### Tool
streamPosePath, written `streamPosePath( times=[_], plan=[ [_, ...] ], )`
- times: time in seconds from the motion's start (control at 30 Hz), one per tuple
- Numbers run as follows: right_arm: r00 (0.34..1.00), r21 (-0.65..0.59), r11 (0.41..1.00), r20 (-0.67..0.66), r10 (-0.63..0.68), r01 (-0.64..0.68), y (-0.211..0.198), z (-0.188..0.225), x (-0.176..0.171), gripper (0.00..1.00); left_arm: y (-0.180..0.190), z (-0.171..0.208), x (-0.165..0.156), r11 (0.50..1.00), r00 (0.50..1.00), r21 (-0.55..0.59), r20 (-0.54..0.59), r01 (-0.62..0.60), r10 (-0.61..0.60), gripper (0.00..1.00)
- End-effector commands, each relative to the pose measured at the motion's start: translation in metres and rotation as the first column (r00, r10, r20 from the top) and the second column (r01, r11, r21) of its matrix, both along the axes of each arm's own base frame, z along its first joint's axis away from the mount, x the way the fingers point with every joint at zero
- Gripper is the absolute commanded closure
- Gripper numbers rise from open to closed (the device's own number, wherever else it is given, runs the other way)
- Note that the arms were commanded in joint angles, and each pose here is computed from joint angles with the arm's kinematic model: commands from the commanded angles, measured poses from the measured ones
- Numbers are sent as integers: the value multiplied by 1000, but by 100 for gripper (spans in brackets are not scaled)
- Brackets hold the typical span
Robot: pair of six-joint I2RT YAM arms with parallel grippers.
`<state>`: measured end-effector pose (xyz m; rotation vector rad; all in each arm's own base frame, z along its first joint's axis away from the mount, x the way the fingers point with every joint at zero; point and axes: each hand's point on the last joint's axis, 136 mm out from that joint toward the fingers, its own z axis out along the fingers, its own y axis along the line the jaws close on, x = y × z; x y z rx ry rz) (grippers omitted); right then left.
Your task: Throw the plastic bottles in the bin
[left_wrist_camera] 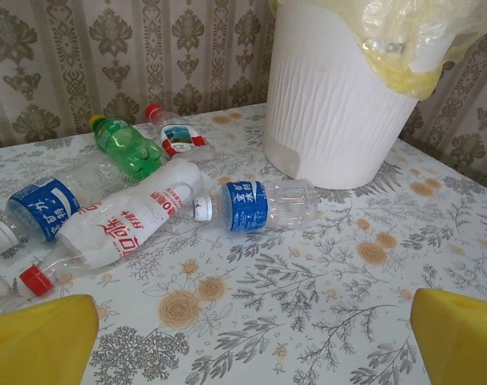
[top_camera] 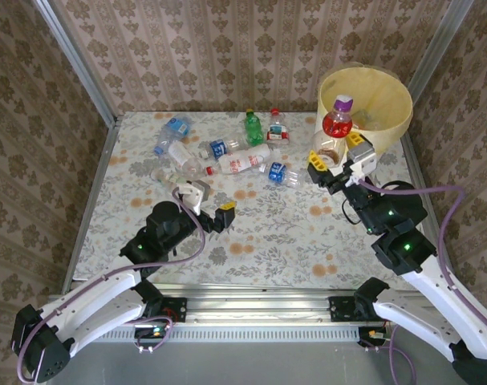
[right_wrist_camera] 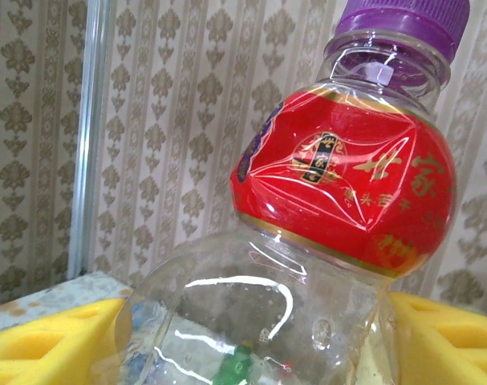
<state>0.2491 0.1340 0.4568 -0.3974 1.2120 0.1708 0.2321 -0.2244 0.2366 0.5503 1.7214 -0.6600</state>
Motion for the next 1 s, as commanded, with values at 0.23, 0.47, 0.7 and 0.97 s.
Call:
streamPosePath(
  times=[0.23, 0.47, 0.7, 0.97],
  plan=[
    [934, 21, 989, 327, -142, 143, -33, 86, -35, 61, -2, 14, 3, 999, 999, -37, 32, 5, -4, 0],
    [888, -18, 971, 408, -212, 239, -40, 113, -36, 61, -2, 11, 2, 999, 1000, -32, 31, 6, -5, 0],
    [875, -6, 960, 412, -254, 281, -49, 119, -31, 62, 1, 8, 2, 1000, 999, -26, 33, -1, 2, 0],
    [904, 37, 910, 102, -415, 413, -96, 92, 52, 62, 3, 9, 3, 1000, 999, -24, 35, -2, 2, 0]
  ],
)
